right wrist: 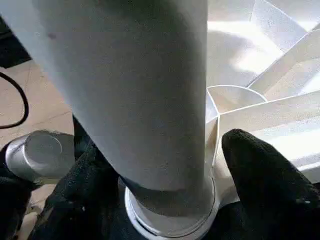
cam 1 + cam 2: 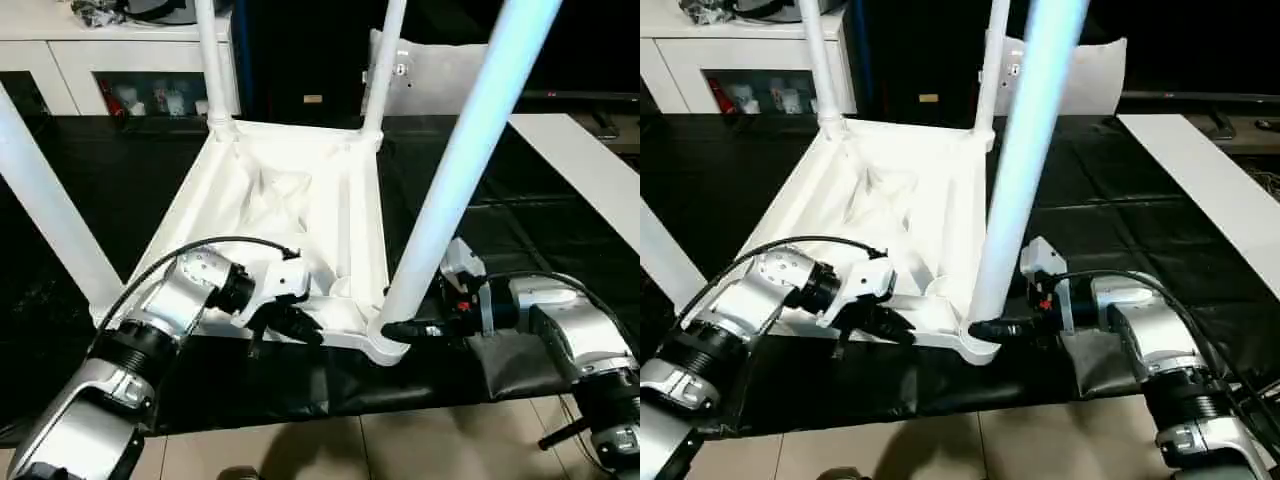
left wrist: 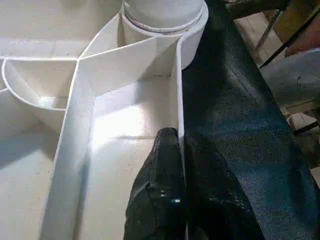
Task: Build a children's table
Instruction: Rotate leg to tighten
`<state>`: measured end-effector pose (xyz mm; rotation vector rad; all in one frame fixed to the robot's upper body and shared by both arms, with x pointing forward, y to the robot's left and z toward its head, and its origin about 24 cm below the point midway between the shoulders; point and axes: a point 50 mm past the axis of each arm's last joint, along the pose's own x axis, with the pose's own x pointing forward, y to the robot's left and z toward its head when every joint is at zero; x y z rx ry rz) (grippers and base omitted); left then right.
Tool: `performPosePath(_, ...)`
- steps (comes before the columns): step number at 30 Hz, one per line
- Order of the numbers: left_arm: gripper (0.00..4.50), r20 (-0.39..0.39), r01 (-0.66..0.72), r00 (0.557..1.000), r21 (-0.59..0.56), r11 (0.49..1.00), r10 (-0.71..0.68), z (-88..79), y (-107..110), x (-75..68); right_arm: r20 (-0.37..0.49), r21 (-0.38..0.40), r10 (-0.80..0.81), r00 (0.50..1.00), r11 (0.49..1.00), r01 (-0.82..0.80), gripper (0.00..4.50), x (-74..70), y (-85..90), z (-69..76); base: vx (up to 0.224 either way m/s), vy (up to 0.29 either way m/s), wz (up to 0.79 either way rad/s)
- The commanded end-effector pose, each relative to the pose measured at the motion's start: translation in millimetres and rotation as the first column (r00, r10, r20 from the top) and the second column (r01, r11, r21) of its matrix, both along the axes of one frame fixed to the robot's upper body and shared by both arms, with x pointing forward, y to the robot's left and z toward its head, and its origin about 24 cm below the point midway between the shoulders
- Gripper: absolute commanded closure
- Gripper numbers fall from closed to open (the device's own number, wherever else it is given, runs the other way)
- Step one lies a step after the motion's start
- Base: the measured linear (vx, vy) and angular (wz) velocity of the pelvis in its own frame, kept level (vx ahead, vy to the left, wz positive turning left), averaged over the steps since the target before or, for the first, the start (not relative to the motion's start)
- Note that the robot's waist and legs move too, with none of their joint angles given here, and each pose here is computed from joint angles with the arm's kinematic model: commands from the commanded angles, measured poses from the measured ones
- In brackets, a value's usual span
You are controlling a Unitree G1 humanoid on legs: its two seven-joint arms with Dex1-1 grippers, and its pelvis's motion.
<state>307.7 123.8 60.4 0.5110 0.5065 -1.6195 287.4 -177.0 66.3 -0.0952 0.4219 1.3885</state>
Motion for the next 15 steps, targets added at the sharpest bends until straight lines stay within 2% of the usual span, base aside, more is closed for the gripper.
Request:
performPosePath(1, 4.50, 0.036, 0.084, 0.996, -0.022, 0.996, -0.084, 12.9, -10.6, 2.5, -0.009, 0.005, -0.002, 1.000, 1.000, 0.002, 1.52, 2.0, -1.7, 2.6, 0.000, 0.000, 0.00)
performPosePath(9, 4.50, 0.018, 0.054, 0.998, -0.024, 0.998, -0.054, 11.5, -8.4, 3.1, -0.048, 0.048, 0.011, 0.999, 0.999, -0.008, 2.22, -1.1, 2.0, 2.5, 0.000, 0.000, 0.00)
performPosePath(12, 4.50, 0.017, -0.049, 0.999, -0.056, 0.997, 0.050, 12.9, -14.1, 8.5, -0.048, 0.099, -0.043, 0.998, 0.994, 0.048, 2.37, -2.8, 14.1, 1.2, 0.000, 0.000, 0.00)
performPosePath(14, 4.50, 0.020, -0.106, 0.994, -0.073, 0.992, 0.108, 13.7, -19.5, 11.5, -0.042, 0.095, -0.093, 0.995, 0.991, 0.096, 2.41, -1.9, 21.7, -2.0, 0.000, 0.000, 0.00)
performPosePath(15, 4.50, 0.020, -0.175, 0.984, -0.107, 0.979, 0.178, 15.5, -29.1, 14.1, -0.041, 0.083, -0.171, 0.984, 0.981, 0.174, 2.43, 1.6, 31.1, -6.4, 0.000, 0.000, 0.00)
